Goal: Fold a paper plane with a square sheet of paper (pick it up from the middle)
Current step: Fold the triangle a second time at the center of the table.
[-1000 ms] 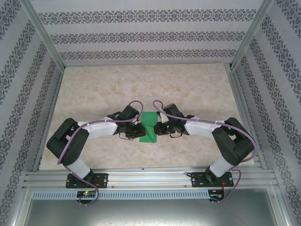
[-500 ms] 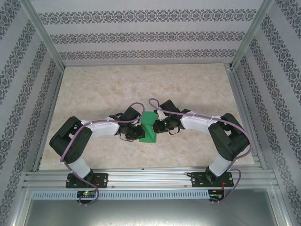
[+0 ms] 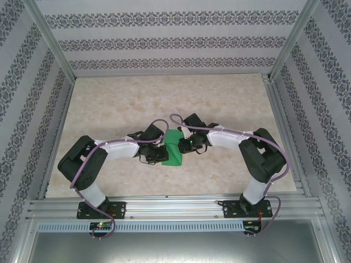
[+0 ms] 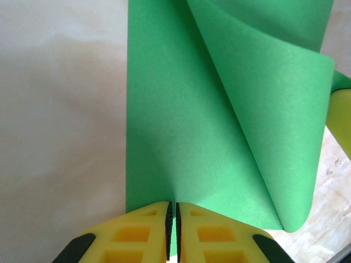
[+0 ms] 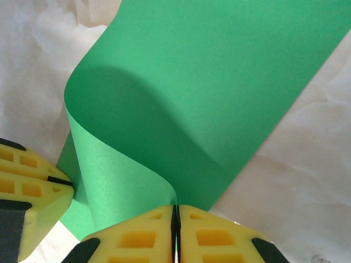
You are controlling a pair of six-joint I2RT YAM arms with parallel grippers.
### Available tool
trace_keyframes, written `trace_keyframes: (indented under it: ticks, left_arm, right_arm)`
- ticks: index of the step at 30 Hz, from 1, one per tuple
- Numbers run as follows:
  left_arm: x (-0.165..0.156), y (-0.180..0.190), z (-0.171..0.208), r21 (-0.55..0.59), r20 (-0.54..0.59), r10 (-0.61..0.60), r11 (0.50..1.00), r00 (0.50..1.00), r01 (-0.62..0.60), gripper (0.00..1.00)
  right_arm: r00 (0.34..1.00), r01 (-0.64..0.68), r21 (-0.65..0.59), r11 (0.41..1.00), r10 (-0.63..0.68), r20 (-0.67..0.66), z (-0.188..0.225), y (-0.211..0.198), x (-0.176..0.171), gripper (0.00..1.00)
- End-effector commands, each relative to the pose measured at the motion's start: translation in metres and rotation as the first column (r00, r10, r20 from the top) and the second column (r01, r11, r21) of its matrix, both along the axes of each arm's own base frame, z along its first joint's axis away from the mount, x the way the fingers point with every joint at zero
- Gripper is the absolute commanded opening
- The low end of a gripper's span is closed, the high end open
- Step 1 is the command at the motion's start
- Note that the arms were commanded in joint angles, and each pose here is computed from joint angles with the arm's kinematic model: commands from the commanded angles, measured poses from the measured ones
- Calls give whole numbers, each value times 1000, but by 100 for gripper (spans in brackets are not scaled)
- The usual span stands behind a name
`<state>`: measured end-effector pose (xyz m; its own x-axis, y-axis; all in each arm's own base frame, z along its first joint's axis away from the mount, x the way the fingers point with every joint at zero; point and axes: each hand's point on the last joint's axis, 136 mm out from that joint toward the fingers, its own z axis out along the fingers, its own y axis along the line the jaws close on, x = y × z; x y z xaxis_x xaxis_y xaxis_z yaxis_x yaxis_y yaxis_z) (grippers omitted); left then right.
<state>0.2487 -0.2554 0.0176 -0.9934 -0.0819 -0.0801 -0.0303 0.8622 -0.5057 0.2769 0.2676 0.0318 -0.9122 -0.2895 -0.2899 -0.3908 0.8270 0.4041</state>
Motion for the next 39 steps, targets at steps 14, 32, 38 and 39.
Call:
trace_keyframes:
  ticks: [14,32,38,39]
  left_arm:
    - [-8,6,-7,65,-24,-22,998,999,24,15]
    - [-9,7,-5,61,-18,-24,998,1000,25,15]
    - [-9,7,-4,57,-14,-23,998,1000,24,16]
    - [-9,7,-5,59,-14,-21,998,1000,22,15]
  right_arm:
    - [1000,-27,-33,999,26,-8,-7,3,6,12]
    - [1000,10,-48,999,-11,-16,-8,2,3,12]
    - [1000,21,-67,998,-22,-15,-9,1,3,12]
    - [1000,22,-66,998,-23,-15,-9,1,2,11]
